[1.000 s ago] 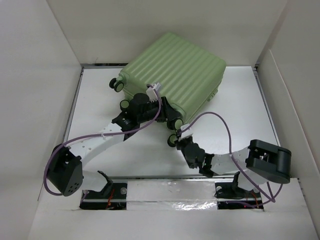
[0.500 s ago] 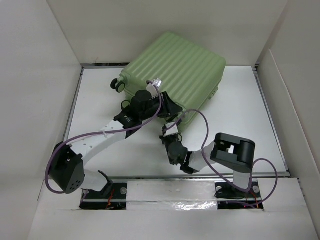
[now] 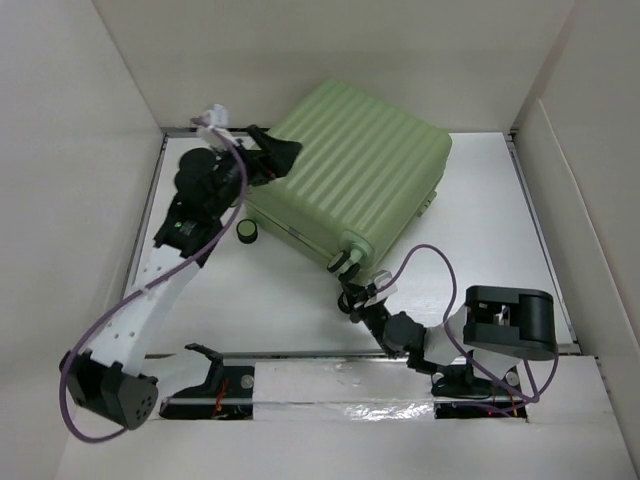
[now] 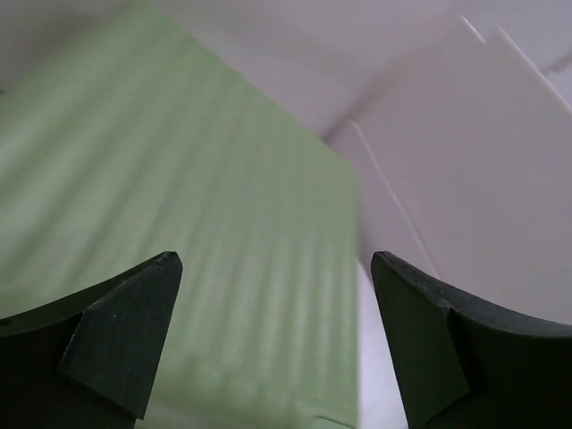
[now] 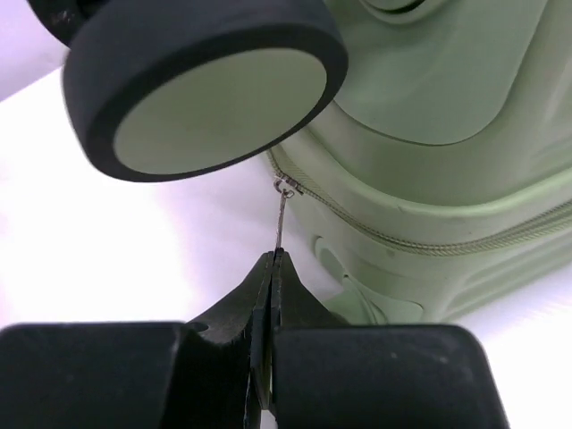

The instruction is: Pack the luggage

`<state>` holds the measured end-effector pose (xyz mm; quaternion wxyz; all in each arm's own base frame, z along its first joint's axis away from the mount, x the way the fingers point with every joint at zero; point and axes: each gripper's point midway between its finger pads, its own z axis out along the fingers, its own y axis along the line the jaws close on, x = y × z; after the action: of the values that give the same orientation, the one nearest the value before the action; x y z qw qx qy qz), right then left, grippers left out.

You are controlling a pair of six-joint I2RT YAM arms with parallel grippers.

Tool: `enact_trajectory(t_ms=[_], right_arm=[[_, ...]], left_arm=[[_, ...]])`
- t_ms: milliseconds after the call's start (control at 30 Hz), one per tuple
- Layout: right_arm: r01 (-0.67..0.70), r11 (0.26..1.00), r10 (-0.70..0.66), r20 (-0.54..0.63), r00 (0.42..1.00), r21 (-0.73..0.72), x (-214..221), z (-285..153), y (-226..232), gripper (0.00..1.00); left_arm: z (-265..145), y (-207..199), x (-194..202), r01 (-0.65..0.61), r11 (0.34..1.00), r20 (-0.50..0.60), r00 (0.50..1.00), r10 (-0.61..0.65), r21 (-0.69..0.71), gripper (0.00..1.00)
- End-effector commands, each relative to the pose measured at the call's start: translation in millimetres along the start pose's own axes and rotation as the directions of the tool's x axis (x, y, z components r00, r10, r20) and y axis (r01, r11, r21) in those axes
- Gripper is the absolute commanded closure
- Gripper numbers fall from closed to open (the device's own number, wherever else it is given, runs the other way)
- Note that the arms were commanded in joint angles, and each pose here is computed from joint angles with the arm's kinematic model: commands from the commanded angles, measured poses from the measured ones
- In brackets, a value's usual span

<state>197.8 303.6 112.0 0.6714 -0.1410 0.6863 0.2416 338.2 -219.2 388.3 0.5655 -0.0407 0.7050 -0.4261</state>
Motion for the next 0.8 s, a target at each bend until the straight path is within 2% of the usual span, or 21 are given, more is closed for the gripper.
enact_trajectory(t_ms=[0,33,67,133,167,200,300,333,400,433,500,567,767], right_arm=[[-0.197,0.955,0.221,0.087,0.971,-0.223,-33.0,-15.1,46.3,1.0],[-0.198,0.952,0.225,0.094,0.97,-0.234,-35.8,-15.5,48.0,1.0],[-0.202,0.949,0.231,0.098,0.968,-0.243,-38.2,-16.5,49.0,1.0],[-0.213,0.942,0.246,0.101,0.964,-0.258,-40.1,-21.3,47.0,0.93],[-0.206,0.941,0.242,0.107,0.964,-0.267,-43.3,-22.7,47.4,0.97],[-0.202,0.937,0.241,0.107,0.965,-0.283,-45.2,-22.7,51.2,1.0],[-0.179,0.926,0.216,0.078,0.973,-0.331,-44.4,-21.5,65.8,1.0],[-0.172,0.924,0.205,0.063,0.977,-0.341,-41.9,-20.6,69.9,0.85],[-0.192,0.92,0.227,0.065,0.972,-0.341,-46.6,-24.0,66.9,0.6],[-0.192,0.916,0.225,0.054,0.973,-0.352,-43.1,-31.7,64.0,0.43],[-0.21,0.911,0.249,0.066,0.966,-0.354,-52.5,-38.1,57.6,0.33],[-0.186,0.922,0.21,0.035,0.977,-0.339,-44.3,-42.4,50.7,0.25],[-0.143,0.929,0.149,-0.008,0.989,-0.341,-54.5,-52.6,43.4,0.22]], left_arm=[[-44.4,36.3,-31.7,-0.101,0.981,0.033,0.994,0.108,-0.164,0.17],[-55.4,62.8,-40.8,-0.112,0.96,0.036,0.991,0.125,-0.258,0.19],[-67.8,83.0,-29.3,-0.128,0.934,-0.027,0.992,0.126,-0.335,0.19],[-91.4,118.1,-28.1,-0.192,0.859,-0.054,0.98,0.189,-0.474,0.16],[-102.3,133.1,-19.9,-0.212,0.819,-0.092,0.977,0.193,-0.534,0.14],[-111.3,145.9,-11.7,-0.262,0.784,-0.135,0.965,0.225,-0.563,0.12],[-122.4,174.9,3.4,-0.321,0.723,-0.209,0.947,0.244,-0.612,0.09],[-116.6,173.7,11.6,-0.387,0.741,-0.267,0.921,0.284,-0.549,0.07],[-106.7,178.1,13.7,-0.408,0.744,-0.285,0.911,0.297,-0.529,0.03],[-103.5,178.3,14.1,-0.419,0.745,-0.299,0.905,0.301,-0.519,0.03],[-97.7,186.0,10.7,-0.44,0.722,-0.322,0.895,0.308,-0.534,0.01],[-95.6,194.3,4.4,-0.467,0.686,-0.332,0.883,0.332,-0.558,0.01],[-70.3,213.3,-3.1,-0.546,0.637,-0.402,0.836,0.373,-0.544,0.01]])
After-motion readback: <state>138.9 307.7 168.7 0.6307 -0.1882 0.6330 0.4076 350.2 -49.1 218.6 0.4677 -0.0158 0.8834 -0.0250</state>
